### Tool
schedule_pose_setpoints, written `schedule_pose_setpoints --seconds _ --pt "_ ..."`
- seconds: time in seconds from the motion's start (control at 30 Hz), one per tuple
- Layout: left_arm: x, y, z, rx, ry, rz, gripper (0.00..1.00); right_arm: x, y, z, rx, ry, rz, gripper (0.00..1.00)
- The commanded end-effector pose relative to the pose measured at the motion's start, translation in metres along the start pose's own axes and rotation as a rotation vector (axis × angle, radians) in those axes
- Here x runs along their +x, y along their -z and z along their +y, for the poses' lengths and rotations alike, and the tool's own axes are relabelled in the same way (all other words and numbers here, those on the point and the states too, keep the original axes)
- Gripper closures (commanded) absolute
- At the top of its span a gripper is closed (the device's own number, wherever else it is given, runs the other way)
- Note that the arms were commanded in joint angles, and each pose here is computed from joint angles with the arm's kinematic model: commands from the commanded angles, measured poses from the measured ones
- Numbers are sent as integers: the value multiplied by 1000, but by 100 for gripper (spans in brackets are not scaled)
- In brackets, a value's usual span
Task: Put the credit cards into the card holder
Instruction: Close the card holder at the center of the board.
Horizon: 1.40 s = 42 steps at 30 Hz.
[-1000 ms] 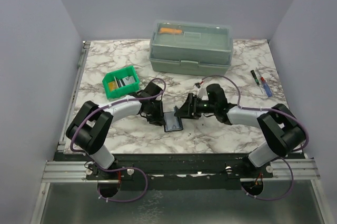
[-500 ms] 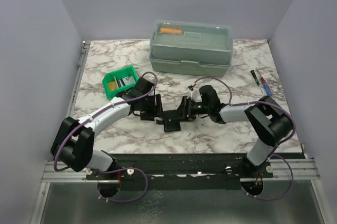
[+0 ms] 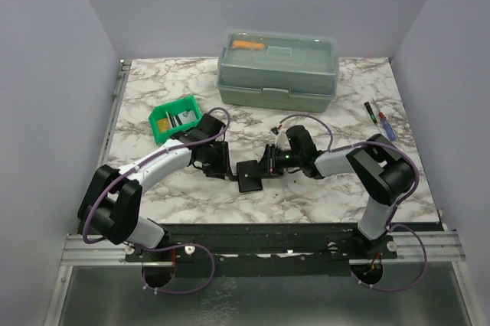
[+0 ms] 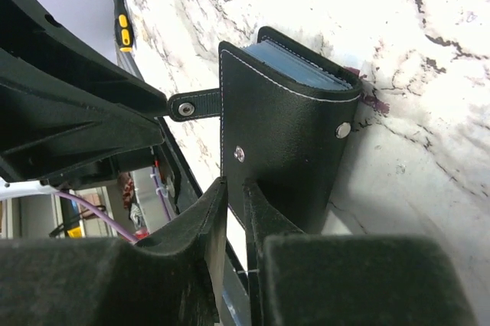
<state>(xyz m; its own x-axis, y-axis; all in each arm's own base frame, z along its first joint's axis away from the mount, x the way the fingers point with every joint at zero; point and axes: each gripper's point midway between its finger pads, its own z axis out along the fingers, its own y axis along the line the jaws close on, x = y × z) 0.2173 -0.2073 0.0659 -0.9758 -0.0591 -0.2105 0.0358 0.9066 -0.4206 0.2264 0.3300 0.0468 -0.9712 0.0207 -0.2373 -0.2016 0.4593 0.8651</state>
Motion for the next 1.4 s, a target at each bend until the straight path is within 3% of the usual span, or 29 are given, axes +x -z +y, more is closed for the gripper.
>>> schedule_pose_setpoints --seconds 0.0,0.47,0.6,0.73,1.1,1.37 --pt "-7 0 -3 19 5 -9 66 3 -6 -3 8 23 23 84" --pt "-13 -14 -1 23 14 -1 73 3 -11 -4 29 41 34 95" --pt "-14 -14 -2 28 11 -3 82 4 -12 -8 42 40 38 97" --pt "-14 -12 -5 41 7 -2 100 4 -15 -14 68 39 42 100" --pt "-20 -7 -43 214 8 32 100 6 -22 -28 134 33 45 100" --pt "-15 -23 -53 235 3 107 100 7 -24 -34 163 6 43 100"
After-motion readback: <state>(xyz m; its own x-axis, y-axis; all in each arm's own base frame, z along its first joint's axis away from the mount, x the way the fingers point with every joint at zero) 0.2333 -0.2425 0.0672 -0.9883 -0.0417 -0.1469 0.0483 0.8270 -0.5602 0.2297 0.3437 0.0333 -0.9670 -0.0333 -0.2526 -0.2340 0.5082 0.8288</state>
